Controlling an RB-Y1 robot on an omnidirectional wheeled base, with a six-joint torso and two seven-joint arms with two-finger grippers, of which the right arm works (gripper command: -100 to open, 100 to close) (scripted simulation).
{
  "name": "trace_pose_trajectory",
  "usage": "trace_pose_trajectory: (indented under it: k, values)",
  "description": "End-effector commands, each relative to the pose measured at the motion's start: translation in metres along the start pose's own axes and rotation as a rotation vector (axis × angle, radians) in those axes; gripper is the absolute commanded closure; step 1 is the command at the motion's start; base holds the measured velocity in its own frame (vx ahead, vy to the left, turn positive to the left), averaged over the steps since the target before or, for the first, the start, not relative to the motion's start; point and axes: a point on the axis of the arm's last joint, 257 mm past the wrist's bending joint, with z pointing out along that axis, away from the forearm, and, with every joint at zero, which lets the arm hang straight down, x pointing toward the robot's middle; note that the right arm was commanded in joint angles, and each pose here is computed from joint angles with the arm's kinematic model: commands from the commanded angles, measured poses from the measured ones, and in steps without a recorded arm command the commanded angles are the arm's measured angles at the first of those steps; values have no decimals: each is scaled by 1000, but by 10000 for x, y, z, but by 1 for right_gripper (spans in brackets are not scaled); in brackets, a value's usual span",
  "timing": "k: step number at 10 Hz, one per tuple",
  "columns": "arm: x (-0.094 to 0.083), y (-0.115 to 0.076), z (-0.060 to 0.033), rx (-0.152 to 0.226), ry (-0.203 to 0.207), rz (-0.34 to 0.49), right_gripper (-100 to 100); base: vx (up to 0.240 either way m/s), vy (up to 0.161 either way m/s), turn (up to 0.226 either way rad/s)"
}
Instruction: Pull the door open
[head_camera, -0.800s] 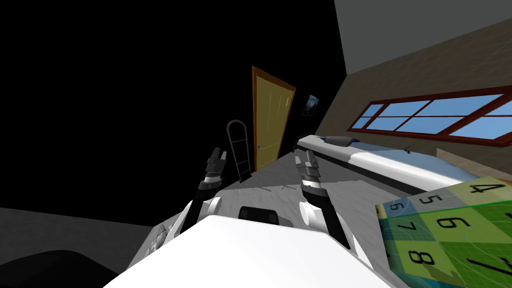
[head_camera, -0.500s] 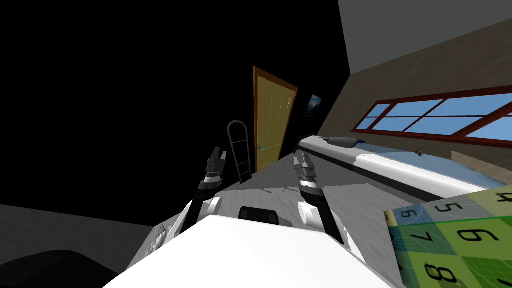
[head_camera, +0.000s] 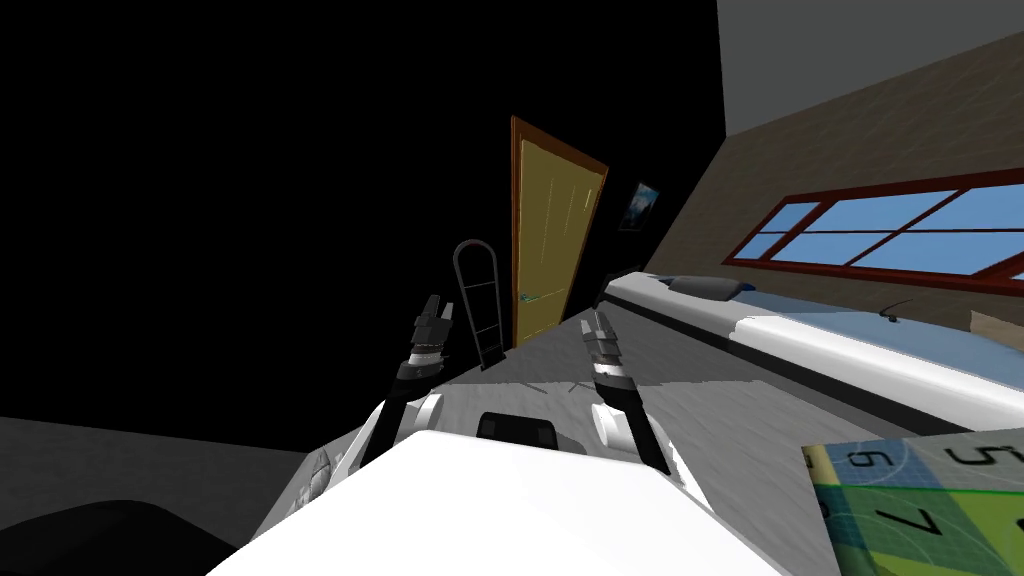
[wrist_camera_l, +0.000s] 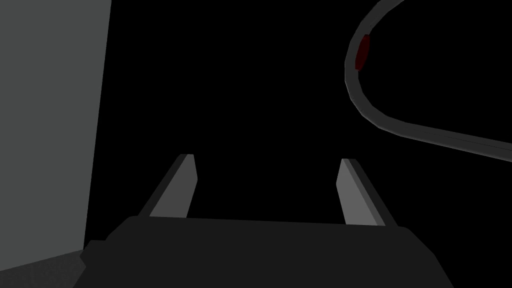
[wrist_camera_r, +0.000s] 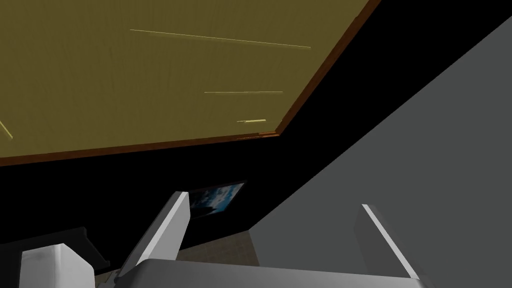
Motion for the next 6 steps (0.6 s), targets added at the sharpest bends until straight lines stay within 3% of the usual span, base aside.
trace_pose_trajectory:
  k: [1, 6]
  values:
    - [20, -136, -15, 14, 15, 9, -100, 90, 12, 72]
    - [77, -533, -116, 60, 55, 30, -100, 84, 4, 61]
